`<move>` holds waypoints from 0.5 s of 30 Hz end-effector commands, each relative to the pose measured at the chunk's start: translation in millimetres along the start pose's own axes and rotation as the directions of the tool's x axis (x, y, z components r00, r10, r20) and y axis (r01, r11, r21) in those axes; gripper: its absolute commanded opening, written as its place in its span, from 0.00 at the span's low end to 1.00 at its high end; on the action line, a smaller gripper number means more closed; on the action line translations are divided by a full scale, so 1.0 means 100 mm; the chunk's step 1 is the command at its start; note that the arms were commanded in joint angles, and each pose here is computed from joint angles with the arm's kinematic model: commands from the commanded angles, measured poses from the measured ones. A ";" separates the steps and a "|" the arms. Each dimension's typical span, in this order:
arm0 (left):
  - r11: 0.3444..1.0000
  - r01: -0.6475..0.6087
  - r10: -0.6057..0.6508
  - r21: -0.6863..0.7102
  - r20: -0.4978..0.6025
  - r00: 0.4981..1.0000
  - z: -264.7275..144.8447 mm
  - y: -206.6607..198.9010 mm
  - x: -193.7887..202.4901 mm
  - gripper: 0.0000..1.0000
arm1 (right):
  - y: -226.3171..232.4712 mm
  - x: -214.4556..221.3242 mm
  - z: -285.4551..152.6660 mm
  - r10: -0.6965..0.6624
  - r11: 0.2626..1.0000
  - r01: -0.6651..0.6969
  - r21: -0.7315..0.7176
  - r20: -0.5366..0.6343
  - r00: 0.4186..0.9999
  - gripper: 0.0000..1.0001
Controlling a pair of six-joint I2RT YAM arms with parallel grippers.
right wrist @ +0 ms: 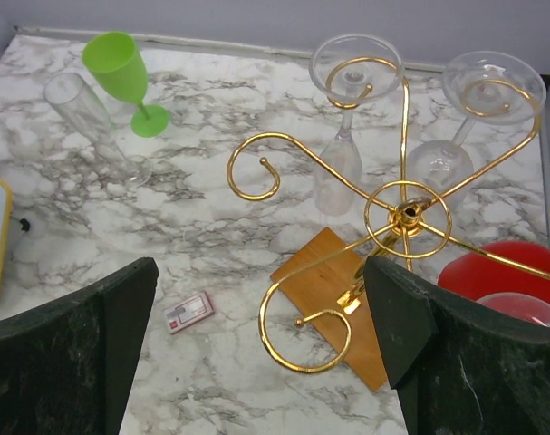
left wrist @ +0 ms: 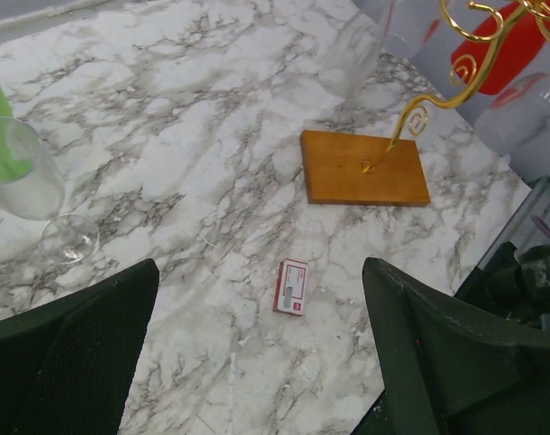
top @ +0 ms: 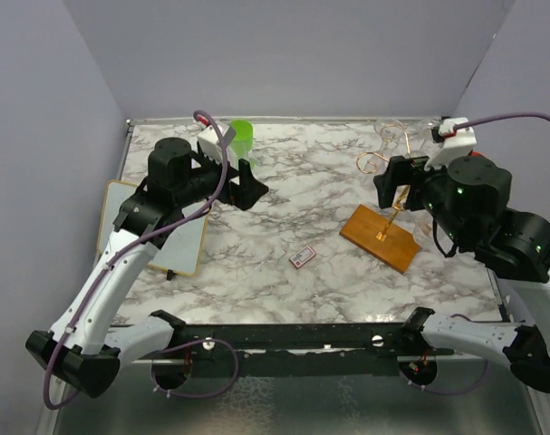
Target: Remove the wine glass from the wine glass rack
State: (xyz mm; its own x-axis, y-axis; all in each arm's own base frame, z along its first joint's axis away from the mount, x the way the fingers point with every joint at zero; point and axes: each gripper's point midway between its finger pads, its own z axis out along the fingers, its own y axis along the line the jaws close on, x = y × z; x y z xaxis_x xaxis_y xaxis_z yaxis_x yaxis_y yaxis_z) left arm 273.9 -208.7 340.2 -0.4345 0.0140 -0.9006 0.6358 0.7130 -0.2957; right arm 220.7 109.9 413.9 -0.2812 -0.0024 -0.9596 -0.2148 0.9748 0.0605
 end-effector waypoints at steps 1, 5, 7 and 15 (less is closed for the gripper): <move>0.986 0.002 -0.019 0.169 0.099 0.995 -0.02 -0.28 -0.03 0.98 | -0.11 -0.07 0.20 -0.048 0.987 0.050 0.150 -0.018 0.999 0.99; 0.974 0.037 -0.060 0.223 0.101 0.993 -0.02 -0.34 0.14 0.99 | -0.07 -0.22 0.44 -0.099 0.973 0.096 0.211 0.005 0.995 1.00; 0.970 0.053 -0.078 0.239 0.098 0.992 -0.02 -0.37 0.20 0.99 | -0.02 -0.29 0.55 -0.121 0.968 0.113 0.224 0.022 0.992 1.00; 0.961 0.053 -0.080 0.271 0.089 0.993 -0.04 -0.44 0.38 1.00 | -0.03 -0.47 1.07 -0.132 0.965 0.126 0.229 0.010 0.991 1.00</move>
State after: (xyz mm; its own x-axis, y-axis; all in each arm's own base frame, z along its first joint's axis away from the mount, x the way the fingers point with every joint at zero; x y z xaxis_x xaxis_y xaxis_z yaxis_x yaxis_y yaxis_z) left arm 239.6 -228.9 304.6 -0.4746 -0.0799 -0.8766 0.7049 0.5619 -0.4329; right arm 313.2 133.4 405.4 -0.3049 -0.1644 -0.9381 -0.0430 0.9864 -0.1589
